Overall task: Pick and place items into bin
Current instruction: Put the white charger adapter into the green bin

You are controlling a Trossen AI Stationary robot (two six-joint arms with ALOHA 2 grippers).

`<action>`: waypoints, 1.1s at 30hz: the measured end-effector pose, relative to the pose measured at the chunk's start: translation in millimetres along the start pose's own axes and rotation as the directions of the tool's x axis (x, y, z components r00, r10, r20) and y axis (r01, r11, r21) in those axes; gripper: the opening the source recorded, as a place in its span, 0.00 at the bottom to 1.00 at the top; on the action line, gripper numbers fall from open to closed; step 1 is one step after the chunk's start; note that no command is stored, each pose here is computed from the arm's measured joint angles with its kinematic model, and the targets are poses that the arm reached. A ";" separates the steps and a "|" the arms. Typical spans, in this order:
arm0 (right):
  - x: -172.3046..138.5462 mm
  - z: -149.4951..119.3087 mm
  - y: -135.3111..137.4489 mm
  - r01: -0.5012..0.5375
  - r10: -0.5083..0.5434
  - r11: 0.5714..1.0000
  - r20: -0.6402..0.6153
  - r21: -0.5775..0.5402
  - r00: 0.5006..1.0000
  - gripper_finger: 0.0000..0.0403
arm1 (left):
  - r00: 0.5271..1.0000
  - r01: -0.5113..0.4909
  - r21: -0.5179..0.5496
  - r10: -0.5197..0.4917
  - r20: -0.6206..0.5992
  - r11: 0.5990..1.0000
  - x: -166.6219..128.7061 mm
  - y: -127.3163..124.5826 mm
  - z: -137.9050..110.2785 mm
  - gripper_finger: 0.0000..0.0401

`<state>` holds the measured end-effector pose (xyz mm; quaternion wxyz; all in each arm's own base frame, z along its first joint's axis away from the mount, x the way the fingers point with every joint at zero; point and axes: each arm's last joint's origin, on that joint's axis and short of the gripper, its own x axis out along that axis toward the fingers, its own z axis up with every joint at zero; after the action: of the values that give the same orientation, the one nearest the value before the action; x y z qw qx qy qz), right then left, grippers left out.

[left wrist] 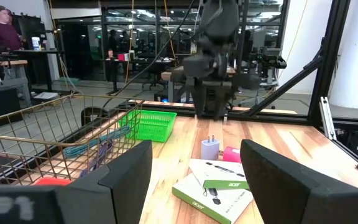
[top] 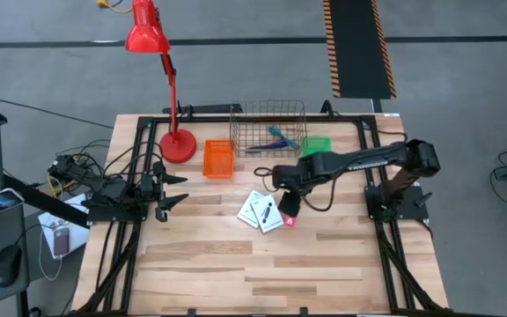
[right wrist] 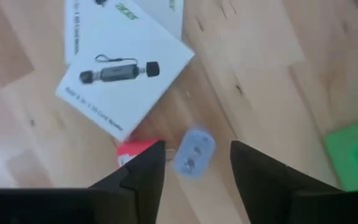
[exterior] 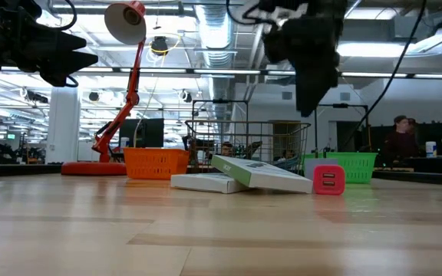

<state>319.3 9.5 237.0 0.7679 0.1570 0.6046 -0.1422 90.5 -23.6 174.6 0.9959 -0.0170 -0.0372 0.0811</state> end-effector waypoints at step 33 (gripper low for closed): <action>64.5 3.3 6.2 0.035 -0.029 0.999 -0.206 0.027 0.978 0.65 | 1.000 -0.001 0.000 0.001 0.000 1.000 0.0 0.0 0.1 0.58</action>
<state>339.5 11.9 175.3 0.6963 0.1727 0.6810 -0.1468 90.5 -23.5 174.7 0.9958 -0.0171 -0.0374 0.0814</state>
